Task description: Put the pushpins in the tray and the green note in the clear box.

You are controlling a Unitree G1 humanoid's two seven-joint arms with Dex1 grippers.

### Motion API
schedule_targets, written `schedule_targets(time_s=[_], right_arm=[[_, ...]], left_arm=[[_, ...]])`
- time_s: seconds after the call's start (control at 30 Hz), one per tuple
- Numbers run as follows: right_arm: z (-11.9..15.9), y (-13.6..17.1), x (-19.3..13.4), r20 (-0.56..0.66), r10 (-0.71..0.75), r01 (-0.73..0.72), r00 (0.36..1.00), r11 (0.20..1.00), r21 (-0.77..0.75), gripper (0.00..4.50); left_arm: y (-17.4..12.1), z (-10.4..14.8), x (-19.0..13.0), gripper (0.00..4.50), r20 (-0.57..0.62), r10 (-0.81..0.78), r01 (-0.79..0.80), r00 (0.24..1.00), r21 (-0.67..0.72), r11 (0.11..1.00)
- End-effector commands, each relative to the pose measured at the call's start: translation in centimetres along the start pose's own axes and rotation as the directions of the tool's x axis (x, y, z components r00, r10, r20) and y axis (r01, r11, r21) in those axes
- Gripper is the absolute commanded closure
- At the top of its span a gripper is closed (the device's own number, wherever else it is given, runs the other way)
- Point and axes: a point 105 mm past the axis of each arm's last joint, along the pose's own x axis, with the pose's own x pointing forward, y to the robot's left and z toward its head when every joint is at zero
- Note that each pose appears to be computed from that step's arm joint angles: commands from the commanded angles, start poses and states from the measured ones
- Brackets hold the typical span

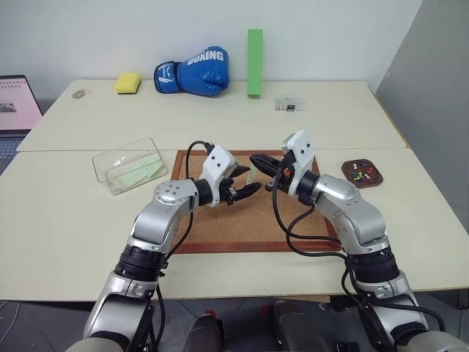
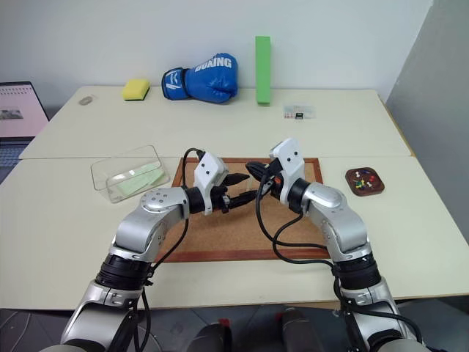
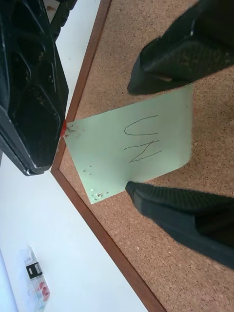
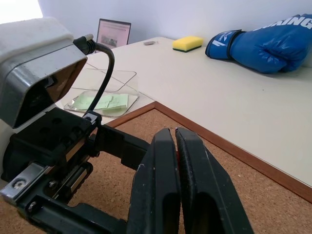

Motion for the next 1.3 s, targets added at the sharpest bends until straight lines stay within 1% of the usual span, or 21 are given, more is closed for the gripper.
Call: schedule_targets(time_s=[0.03,0.07,0.17,0.23,0.3,0.37,0.6,0.67,0.77,0.8,0.97,1.03,1.1,1.2,1.27,1.3], right_arm=[[2.7,0.6,0.2,0.077,0.027,-0.024,0.997,0.999,-0.041,4.50],[2.7,0.5,0.2,0.077,0.026,-0.023,0.997,0.999,-0.041,4.50],[2.7,0.5,0.2,0.076,0.028,-0.025,0.997,0.999,-0.040,4.50],[2.6,0.6,0.2,0.075,0.030,-0.027,0.997,0.999,-0.039,4.50],[2.6,0.6,0.2,0.075,0.031,-0.028,0.997,0.999,-0.039,4.50],[2.6,0.6,0.2,0.076,0.031,-0.028,0.997,0.999,-0.038,4.50],[2.7,0.6,0.1,0.080,0.024,-0.022,0.997,0.999,-0.036,4.50],[2.8,0.2,0.1,0.083,0.010,-0.007,0.996,0.999,-0.037,4.50],[3.2,-0.7,0.1,0.096,-0.035,0.038,0.995,0.999,-0.037,4.50],[3.3,-0.9,0.1,0.100,-0.044,0.047,0.994,0.998,-0.034,4.50],[3.9,-2.2,0.0,0.117,-0.087,0.091,0.989,0.996,-0.024,4.50],[4.0,-2.5,-0.1,0.117,-0.097,0.101,0.988,0.995,-0.026,4.50],[3.8,-3.1,-0.5,0.109,-0.125,0.129,0.986,0.991,-0.037,4.50],[2.7,-5.7,-1.8,0.062,-0.255,0.259,0.965,0.963,-0.076,4.50],[1.7,-7.8,-3.1,0.032,-0.366,0.367,0.930,0.925,-0.103,4.50],[1.3,-8.8,-3.8,0.022,-0.421,0.421,0.907,0.901,-0.105,4.50]], left_arm=[[0.2,1.0,-0.1,2.55,0.016,-0.005,0.004,1.000,0.040,0.999],[0.2,1.0,-0.1,2.70,0.015,-0.004,0.003,1.000,0.041,0.999],[0.5,0.8,-0.3,3.41,0.007,0.006,-0.007,1.000,0.046,0.999],[0.6,0.7,-0.3,3.73,0.006,0.010,-0.010,1.000,0.047,0.999],[0.6,0.8,-0.3,4.21,0.007,0.010,-0.010,1.000,0.047,0.999],[0.5,0.8,-0.3,4.49,0.006,0.005,-0.005,1.000,0.048,0.999],[0.6,0.8,-0.3,4.49,0.001,-0.004,0.004,1.000,0.055,0.998],[0.0,0.5,-0.5,4.49,-0.020,-0.042,0.044,0.999,0.069,0.997],[-1.1,-1.2,-1.2,4.49,-0.136,-0.111,0.141,0.984,0.239,0.961],[-1.2,-1.4,-1.3,4.49,-0.145,-0.116,0.151,0.983,0.256,0.955],[-0.2,-1.1,-1.4,4.49,-0.125,-0.095,0.124,0.988,0.253,0.960],[-0.2,-0.9,-1.3,4.49,-0.116,-0.095,0.122,0.989,0.257,0.959],[-0.5,-0.2,-1.2,4.49,-0.083,-0.110,0.128,0.990,0.255,0.959],[-1.6,1.9,-0.8,4.49,0.017,-0.167,0.160,0.986,0.213,0.964],[-2.8,3.1,-0.7,4.49,0.081,-0.221,0.202,0.972,0.195,0.960],[-3.4,3.4,-0.8,4.49,0.093,-0.250,0.228,0.964,0.197,0.954]])
